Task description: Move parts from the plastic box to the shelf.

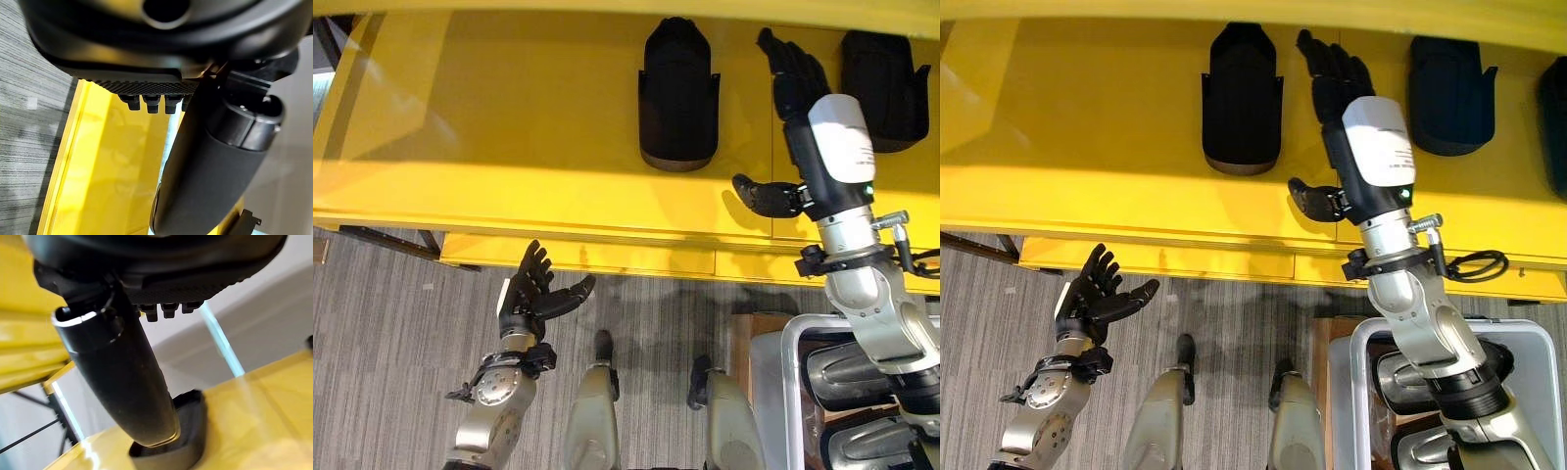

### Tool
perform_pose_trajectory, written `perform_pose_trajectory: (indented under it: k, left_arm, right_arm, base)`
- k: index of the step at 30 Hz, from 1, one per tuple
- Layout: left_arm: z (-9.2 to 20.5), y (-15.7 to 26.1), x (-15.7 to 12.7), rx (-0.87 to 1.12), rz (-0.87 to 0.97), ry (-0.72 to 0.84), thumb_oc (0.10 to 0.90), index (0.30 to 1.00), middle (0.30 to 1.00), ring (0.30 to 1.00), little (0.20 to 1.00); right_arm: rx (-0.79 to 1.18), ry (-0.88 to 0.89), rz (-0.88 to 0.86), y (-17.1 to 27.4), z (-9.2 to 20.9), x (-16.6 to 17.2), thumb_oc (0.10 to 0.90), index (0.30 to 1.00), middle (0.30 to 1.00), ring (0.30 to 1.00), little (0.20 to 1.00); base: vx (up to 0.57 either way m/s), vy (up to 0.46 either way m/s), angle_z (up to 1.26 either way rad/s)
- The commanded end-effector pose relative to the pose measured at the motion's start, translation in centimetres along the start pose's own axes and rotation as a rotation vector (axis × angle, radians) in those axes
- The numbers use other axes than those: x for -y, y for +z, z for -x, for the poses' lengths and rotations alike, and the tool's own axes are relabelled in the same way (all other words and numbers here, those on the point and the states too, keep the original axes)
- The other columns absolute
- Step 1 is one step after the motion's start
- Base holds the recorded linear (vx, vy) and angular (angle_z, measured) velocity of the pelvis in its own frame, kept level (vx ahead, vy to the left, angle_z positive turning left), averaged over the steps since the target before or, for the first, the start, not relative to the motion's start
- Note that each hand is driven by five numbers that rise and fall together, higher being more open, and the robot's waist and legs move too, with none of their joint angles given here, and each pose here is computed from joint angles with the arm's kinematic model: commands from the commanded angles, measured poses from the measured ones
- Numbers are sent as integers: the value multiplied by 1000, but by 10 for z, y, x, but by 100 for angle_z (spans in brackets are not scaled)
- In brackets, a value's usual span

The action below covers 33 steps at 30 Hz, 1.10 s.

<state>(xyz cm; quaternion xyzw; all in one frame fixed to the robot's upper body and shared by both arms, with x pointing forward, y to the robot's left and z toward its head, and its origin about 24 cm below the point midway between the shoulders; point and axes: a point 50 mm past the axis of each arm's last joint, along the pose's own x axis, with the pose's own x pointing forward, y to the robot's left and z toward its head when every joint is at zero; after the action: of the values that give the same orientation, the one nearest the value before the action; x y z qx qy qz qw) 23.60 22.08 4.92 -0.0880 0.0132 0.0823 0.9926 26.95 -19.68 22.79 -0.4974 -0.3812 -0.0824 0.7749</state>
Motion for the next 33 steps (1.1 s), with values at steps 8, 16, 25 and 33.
perform_pose_trajectory:
  k: [8,16,25,33]
  left_arm:
    - [16,8,4,108,18,-28,900,1000,1000,1000,1000]
    - [15,1,5,90,15,-15,900,1000,1000,1000,1000]
    - [16,-2,4,80,17,4,900,1000,1000,1000,1000]
    - [15,1,5,94,-9,4,900,1000,1000,1000,1000]
  right_arm:
    - [-4,-61,-19,1,39,19,900,1000,1000,1000,1000]
    - [-192,-66,7,-25,65,16,900,1000,1000,1000,1000]
    - [-308,-66,54,-39,88,17,900,1000,1000,1000,1000]
    - [-423,-68,-30,-44,109,9,900,1000,1000,1000,1000]
  base:
    - [101,46,-14]
    - [57,43,-10]
    - [44,19,-14]
    - [4,42,-4]
